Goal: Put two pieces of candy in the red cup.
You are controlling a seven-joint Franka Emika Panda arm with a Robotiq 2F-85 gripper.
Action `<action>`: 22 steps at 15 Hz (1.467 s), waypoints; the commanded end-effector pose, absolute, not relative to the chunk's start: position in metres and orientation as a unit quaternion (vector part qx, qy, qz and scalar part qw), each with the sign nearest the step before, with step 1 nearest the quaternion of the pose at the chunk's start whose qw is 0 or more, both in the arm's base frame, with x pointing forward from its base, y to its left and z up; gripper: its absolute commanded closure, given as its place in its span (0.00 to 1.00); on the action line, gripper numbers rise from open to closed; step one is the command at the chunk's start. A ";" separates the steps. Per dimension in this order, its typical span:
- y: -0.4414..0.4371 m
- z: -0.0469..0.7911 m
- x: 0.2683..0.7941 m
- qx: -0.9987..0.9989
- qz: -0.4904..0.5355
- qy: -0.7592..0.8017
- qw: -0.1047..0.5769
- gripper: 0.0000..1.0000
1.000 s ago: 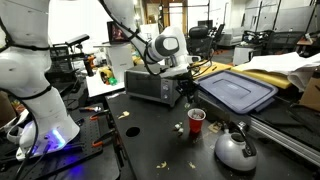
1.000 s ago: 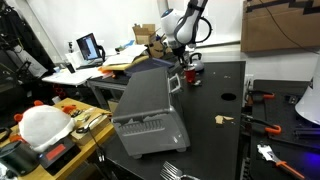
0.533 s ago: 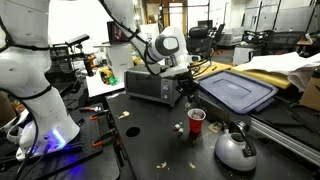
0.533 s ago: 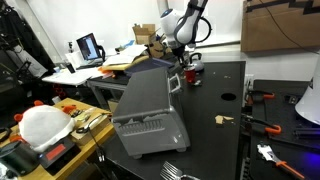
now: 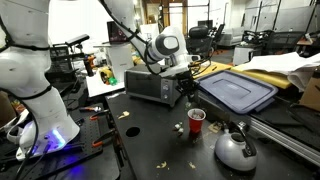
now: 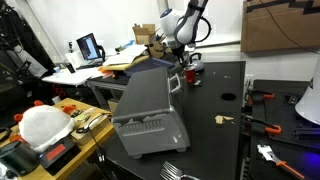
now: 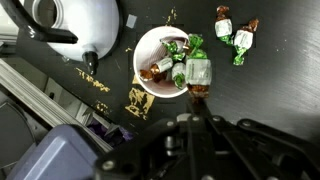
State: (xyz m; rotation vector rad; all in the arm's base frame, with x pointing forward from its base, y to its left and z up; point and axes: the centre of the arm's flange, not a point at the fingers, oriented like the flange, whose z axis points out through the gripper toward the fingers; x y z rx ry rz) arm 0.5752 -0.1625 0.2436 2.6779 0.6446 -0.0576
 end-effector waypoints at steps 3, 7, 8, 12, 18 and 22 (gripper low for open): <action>-0.162 0.253 0.576 0.947 -0.038 0.234 0.215 1.00; -0.166 0.258 0.577 0.931 -0.057 0.261 0.249 0.68; -0.167 0.259 0.577 0.927 -0.059 0.267 0.255 0.60; -0.165 0.259 0.578 0.928 -0.048 0.273 0.251 0.30; -0.151 0.253 0.577 0.969 -0.025 0.173 0.176 0.00; -0.149 0.252 0.577 0.984 -0.009 0.089 0.153 0.00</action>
